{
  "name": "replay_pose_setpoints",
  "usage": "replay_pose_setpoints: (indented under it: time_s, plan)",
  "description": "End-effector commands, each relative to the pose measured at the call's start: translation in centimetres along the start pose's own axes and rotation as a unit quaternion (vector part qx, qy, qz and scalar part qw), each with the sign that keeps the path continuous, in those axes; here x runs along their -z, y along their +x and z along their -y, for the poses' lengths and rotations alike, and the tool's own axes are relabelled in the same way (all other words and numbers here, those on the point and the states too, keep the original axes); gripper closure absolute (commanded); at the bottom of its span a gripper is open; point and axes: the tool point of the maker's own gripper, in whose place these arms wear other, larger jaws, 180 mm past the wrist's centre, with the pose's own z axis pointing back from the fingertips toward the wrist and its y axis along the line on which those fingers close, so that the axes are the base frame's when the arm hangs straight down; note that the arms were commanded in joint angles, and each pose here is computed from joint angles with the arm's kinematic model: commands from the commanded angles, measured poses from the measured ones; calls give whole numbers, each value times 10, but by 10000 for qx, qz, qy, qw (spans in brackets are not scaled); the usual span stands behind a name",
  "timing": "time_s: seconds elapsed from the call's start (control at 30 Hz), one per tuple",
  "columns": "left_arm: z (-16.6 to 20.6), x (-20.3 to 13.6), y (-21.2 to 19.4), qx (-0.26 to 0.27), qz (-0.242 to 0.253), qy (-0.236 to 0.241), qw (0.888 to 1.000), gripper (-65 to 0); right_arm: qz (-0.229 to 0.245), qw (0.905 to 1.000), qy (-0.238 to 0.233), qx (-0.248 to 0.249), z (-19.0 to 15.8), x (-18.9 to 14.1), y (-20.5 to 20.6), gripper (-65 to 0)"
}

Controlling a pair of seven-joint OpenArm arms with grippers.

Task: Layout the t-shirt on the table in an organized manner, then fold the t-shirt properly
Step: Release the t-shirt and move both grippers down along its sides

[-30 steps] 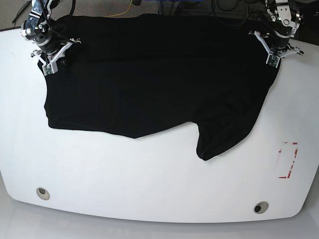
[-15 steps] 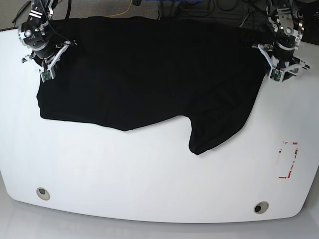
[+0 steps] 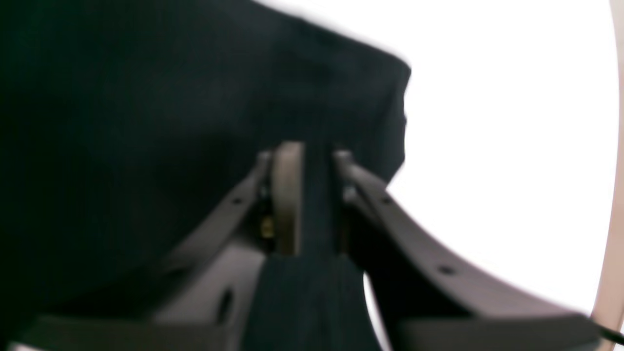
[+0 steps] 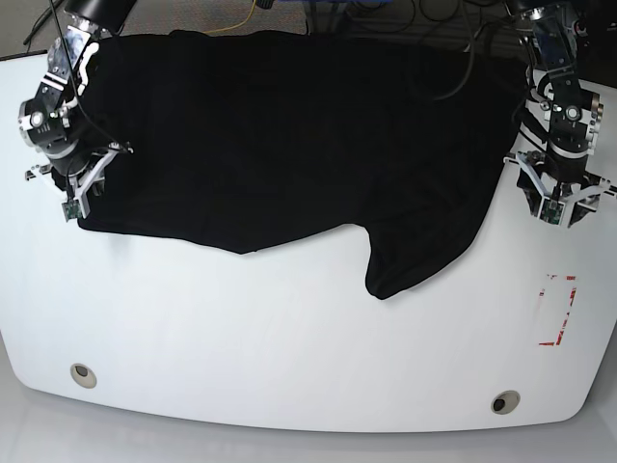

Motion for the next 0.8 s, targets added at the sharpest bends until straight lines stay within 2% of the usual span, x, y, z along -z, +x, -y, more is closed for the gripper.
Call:
replay_pose_setpoints:
  time_s: [0.0, 0.07, 0.13, 0.43, 0.77]
  plan:
    - [-5, 3, 28, 49, 362, 75, 9993, -328, 170, 9997, -117, 88, 20, 6, 17, -287]
    - [-3, 5, 38, 52, 468, 49, 9989, -330, 183, 9995, -111, 233, 28, 14, 22, -349]
    - [2, 7, 47, -61, 569, 17, 9984, -330, 124, 9992, -84, 369, 35, 23, 23, -384]
    - [4, 13, 81, -459, 930, 94, 9946, -330, 377, 9934, 97, 1078, 66, 63, 33, -389]
    - [21, 13, 88, -340, 1004, -129, 9943, -330, 290, 9832, 295, 1780, 78, 90, 12, -389]
